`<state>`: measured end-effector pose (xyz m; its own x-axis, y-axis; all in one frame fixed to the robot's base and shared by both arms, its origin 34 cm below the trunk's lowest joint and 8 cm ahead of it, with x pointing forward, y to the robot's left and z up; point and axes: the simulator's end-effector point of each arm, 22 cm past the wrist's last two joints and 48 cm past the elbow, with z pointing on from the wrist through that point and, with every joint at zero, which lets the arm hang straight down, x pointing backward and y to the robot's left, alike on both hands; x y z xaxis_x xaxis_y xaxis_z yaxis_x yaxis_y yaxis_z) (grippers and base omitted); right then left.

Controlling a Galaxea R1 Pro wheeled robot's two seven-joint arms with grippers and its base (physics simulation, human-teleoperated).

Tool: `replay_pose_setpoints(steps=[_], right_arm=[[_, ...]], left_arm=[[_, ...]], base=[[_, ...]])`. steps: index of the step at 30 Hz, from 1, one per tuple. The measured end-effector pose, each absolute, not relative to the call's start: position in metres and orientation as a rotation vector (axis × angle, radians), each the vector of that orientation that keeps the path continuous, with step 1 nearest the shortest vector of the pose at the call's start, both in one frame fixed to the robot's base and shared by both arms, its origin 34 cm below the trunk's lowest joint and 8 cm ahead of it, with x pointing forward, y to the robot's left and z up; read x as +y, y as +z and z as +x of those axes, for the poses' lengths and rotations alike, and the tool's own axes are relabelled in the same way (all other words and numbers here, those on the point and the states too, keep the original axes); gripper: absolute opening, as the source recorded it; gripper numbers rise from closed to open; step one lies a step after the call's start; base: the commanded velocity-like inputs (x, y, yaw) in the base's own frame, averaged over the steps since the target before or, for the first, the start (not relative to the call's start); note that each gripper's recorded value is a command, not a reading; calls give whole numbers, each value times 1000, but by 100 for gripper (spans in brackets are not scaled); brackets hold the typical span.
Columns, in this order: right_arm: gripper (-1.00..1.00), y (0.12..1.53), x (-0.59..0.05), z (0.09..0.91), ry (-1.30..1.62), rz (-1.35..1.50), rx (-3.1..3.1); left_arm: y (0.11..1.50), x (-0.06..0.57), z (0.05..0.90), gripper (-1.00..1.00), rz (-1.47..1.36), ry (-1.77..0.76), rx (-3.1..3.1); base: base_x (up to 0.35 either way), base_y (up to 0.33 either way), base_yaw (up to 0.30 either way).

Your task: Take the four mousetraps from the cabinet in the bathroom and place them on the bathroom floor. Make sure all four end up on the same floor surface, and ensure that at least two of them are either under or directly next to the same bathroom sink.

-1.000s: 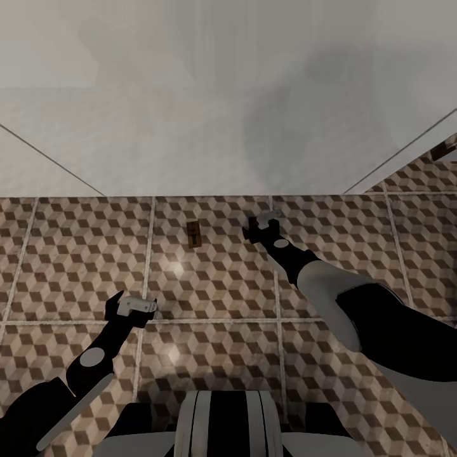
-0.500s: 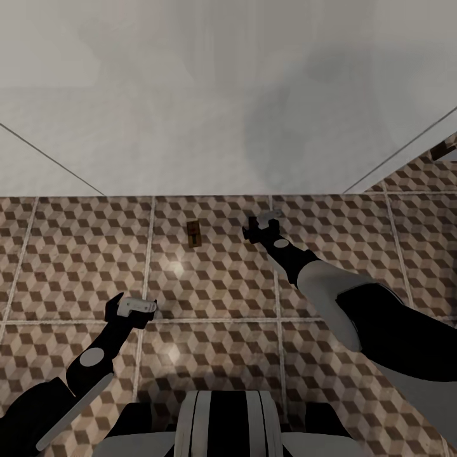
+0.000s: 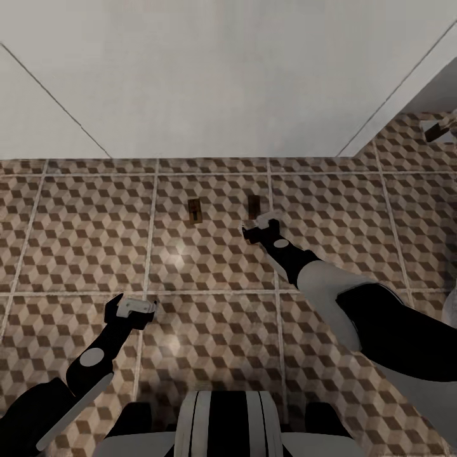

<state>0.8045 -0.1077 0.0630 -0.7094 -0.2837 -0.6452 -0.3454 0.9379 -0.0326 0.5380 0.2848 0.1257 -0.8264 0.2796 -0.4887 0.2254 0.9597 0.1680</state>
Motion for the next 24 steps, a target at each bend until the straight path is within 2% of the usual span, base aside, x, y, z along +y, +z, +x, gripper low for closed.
replay_pose_setpoints(steps=[24], right_arm=[[100, 63, -108, 804, 118, -443, 2402]], left_arm=[[125, 286, 537, 100, 357, 141, 2584]], base=[[-338, 0, 0]])
